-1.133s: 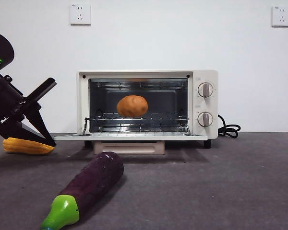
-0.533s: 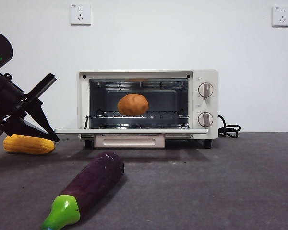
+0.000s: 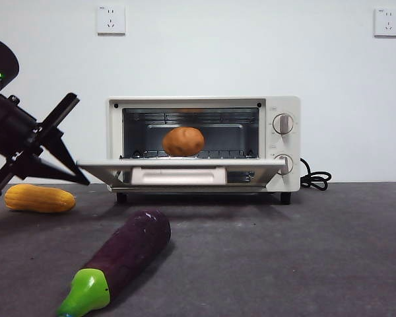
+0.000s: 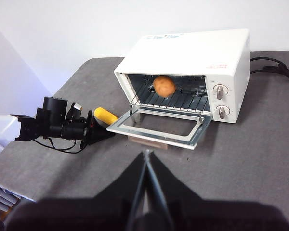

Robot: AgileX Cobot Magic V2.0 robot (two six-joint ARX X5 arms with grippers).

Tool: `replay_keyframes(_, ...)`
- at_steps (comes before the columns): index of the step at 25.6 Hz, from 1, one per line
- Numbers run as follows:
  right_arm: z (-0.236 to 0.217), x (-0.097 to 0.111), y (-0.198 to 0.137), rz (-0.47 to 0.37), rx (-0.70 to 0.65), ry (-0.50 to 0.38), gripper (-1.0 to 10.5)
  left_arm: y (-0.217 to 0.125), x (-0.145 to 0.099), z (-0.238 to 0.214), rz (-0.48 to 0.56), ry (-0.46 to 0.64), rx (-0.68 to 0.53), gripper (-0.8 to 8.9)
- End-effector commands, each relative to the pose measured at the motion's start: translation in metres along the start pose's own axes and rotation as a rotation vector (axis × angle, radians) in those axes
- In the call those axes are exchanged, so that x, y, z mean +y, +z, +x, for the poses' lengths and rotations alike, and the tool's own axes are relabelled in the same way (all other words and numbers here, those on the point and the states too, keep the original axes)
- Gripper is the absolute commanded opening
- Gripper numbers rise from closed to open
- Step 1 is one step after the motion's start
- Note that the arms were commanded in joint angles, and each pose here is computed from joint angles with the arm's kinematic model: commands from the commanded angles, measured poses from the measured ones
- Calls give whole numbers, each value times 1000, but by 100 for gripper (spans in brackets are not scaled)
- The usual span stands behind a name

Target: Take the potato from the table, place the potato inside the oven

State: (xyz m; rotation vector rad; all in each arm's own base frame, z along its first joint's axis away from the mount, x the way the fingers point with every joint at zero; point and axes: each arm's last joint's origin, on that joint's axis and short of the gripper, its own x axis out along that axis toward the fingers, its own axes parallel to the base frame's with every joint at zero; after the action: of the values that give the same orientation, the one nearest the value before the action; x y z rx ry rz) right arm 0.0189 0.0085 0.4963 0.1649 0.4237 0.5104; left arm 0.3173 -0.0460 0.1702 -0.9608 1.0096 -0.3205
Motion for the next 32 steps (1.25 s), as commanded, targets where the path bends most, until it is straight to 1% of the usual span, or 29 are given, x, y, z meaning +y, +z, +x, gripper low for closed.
replay_keyframes(1,1,-1,-2,-1,18,-19,-12,8,-15,-1,36,-57,-15,-6)
replay_keyframes(9,1,-2,-1,0,1,-54,-12,25,-40,-8,79,-92,-67,-6)
replay_keyframes(16,1,-2,-1,-1,-3,-63,-12,36,-56,-13,102,-89,-142,-6)
replay_keyframes(23,1,-3,-1,-1,-20,-97,-12,47,-72,-20,127,-73,-244,-6)
replay_keyframes(27,1,-4,0,-2,-32,-123,-11,54,-81,-24,153,-88,-309,-6)
replay_keyframes(32,1,-4,0,-2,-35,-132,-11,60,-91,-29,170,-89,-380,-6)
